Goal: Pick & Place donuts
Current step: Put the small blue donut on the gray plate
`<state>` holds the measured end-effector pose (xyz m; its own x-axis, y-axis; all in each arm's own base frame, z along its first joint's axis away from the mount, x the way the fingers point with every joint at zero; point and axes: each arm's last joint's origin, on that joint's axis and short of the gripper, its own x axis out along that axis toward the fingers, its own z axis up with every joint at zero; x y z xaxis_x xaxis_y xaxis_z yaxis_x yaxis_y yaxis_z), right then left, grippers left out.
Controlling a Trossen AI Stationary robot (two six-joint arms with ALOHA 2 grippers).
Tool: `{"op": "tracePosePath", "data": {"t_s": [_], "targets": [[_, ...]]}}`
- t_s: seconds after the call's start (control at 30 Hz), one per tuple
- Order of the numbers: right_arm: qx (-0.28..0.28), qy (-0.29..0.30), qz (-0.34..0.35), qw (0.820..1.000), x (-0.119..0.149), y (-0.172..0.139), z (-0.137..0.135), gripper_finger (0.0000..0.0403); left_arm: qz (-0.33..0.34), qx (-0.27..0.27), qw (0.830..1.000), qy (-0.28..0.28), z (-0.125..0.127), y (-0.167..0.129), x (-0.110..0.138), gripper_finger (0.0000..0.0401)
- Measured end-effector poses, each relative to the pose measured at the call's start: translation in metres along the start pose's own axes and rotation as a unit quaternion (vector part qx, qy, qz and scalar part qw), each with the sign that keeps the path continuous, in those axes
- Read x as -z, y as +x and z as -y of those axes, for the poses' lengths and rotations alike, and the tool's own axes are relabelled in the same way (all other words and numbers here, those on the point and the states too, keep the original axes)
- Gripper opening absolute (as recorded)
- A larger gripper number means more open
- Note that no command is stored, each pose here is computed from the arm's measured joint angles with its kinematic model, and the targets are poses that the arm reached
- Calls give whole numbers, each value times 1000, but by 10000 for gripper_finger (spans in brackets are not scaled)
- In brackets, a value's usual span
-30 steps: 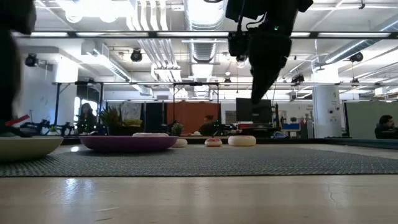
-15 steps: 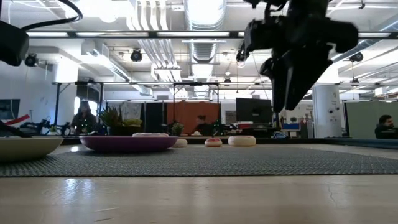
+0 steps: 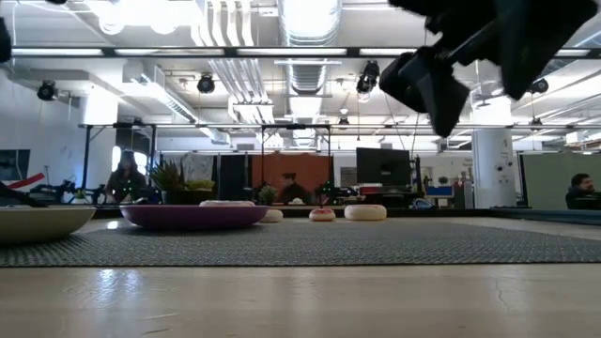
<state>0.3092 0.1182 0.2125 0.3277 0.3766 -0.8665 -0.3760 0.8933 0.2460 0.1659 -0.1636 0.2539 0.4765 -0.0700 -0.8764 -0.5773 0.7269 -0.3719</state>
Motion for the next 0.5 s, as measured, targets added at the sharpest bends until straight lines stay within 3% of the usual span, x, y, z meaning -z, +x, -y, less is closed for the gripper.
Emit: {"op": "tracePosePath", "data": {"t_s": [0.27, 0.5], "targets": [[-19, 100, 3, 995, -27, 33, -43, 229, 31, -25, 998, 51, -9, 8, 3, 163], [31, 144, -43, 988, -47, 67, -68, 228, 54, -22, 993, 106, -10, 5, 17, 163]]}}
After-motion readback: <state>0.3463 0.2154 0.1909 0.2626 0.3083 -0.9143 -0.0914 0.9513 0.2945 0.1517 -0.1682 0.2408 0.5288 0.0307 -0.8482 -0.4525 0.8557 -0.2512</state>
